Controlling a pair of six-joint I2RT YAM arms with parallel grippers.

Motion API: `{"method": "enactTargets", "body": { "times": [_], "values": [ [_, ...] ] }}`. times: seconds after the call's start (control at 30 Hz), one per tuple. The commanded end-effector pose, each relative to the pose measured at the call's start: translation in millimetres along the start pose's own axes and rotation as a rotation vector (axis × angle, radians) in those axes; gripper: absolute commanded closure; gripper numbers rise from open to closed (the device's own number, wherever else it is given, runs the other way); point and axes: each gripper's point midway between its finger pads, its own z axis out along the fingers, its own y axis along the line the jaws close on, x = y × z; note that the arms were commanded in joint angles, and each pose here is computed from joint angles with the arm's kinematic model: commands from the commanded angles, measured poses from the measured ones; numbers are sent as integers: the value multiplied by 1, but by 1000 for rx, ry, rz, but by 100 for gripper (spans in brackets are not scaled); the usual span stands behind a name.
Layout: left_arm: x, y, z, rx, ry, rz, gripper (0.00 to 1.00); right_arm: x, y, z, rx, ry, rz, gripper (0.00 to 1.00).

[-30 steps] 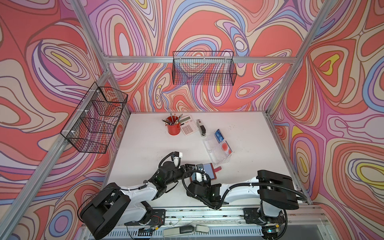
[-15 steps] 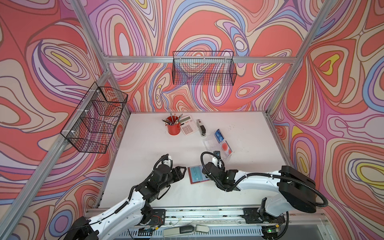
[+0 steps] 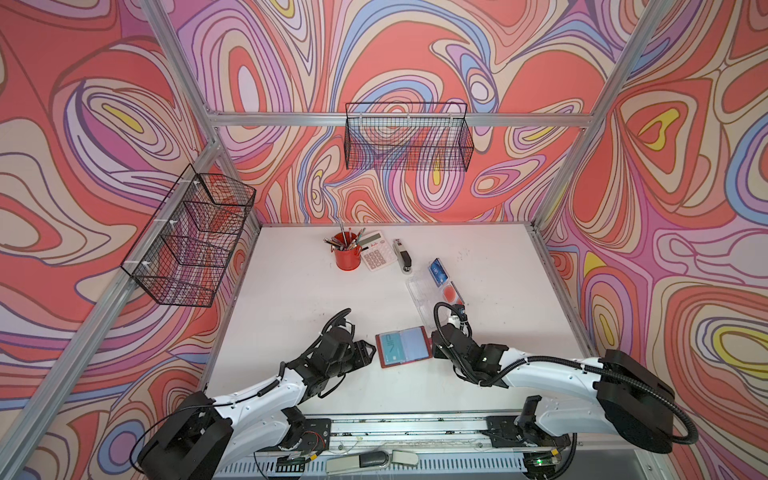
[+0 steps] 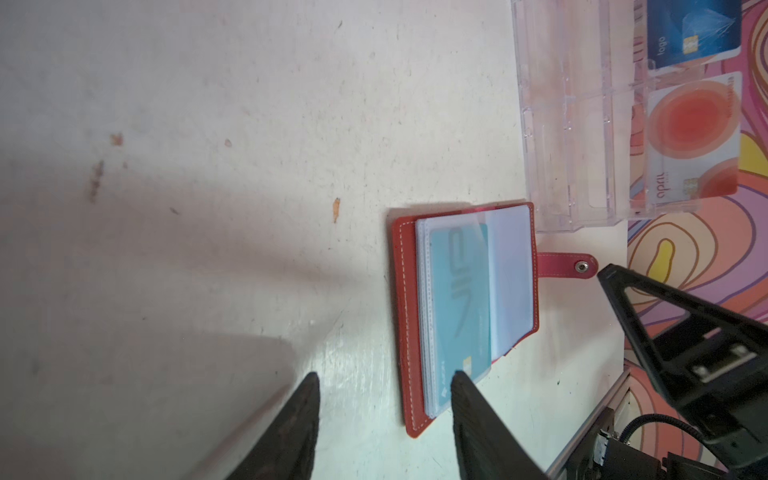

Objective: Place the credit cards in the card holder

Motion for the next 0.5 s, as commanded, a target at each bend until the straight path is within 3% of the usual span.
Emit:
{"method": "enactTargets", "body": {
  "times": [0.0, 0.07, 0.47],
  "values": [
    [-5, -17, 3, 54, -3, 3, 47, -7, -1, -3, -54, -19, -14, 56],
    [-4, -18, 6, 55, 4, 4, 48, -11, -5, -3, -67, -23, 4, 62],
    [-6, -16, 7, 47, -5, 7, 49, -5, -18, 9, -205, 58, 47, 70]
  ]
}}
